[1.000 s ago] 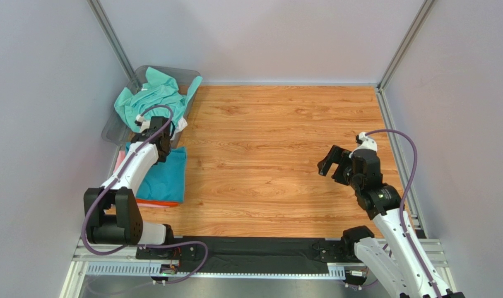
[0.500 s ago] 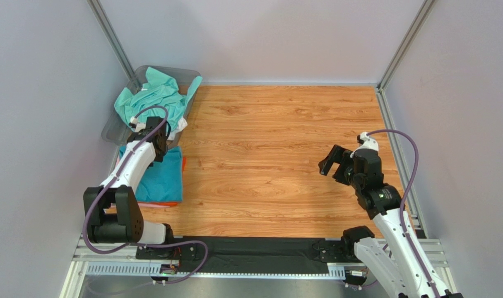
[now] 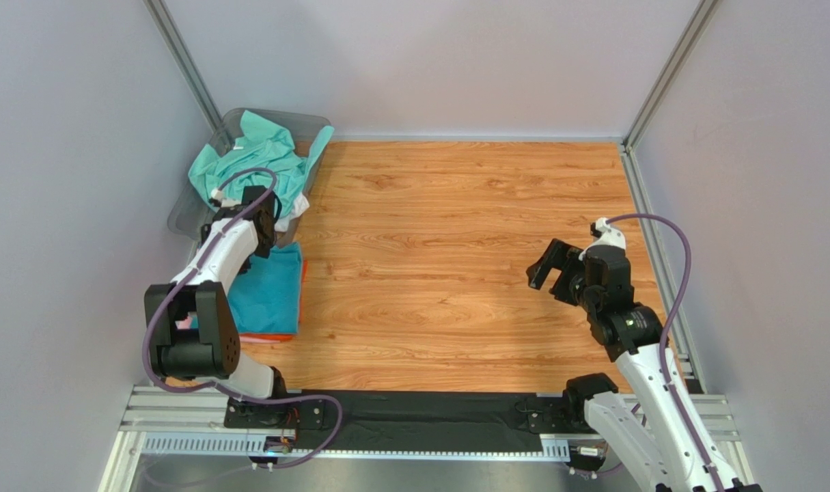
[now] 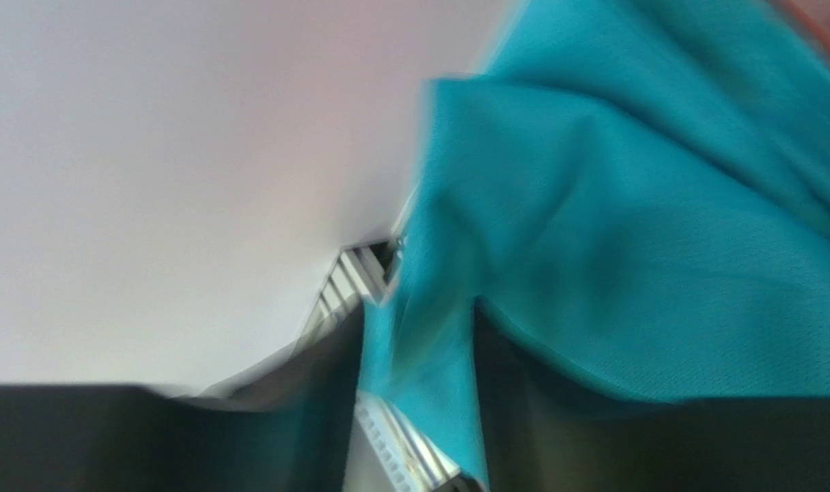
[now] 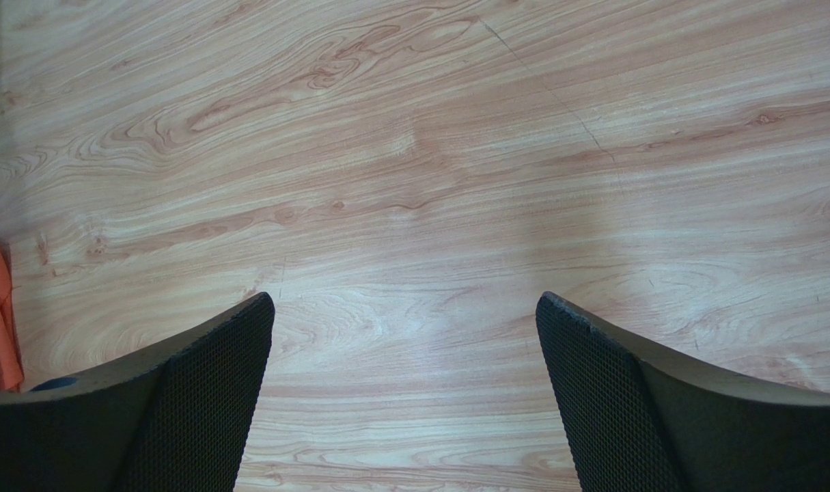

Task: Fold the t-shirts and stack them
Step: Neatly place the folded tshirt to the corner

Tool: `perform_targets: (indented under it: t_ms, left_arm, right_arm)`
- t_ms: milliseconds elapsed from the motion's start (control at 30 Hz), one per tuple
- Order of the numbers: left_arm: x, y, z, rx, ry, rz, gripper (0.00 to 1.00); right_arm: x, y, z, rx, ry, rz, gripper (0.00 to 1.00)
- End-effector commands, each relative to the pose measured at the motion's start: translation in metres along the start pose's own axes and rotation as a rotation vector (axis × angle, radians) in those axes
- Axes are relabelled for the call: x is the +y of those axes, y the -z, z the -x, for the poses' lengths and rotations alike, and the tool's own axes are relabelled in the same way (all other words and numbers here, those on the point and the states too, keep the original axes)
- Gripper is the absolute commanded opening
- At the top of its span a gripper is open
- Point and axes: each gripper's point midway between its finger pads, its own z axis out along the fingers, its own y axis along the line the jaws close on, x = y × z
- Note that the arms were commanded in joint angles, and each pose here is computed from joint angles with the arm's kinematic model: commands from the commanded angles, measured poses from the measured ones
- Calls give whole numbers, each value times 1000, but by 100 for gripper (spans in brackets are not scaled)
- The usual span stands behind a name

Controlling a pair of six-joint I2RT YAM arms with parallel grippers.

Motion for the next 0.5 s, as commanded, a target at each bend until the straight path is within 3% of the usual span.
perform_targets:
  t_ms: [0, 133, 167, 333, 467]
  left_arm:
    - [27, 7, 13, -14, 120, 102, 57]
    - [38, 19, 16, -18, 225, 87, 85]
    - [37, 23, 19, -24, 250, 55, 97]
    - [19, 61, 37, -105, 378, -306, 100]
    - [-12, 123, 50, -224, 462, -761, 100]
  right_arm:
    - [5, 1, 5, -20, 9, 33, 100]
    - [6, 2, 7, -27, 12, 37, 100]
    - [6, 2, 6, -27, 10, 38, 100]
    - [13, 3, 3, -9, 12, 74, 100]
    - [13, 5, 3, -9, 13, 76, 100]
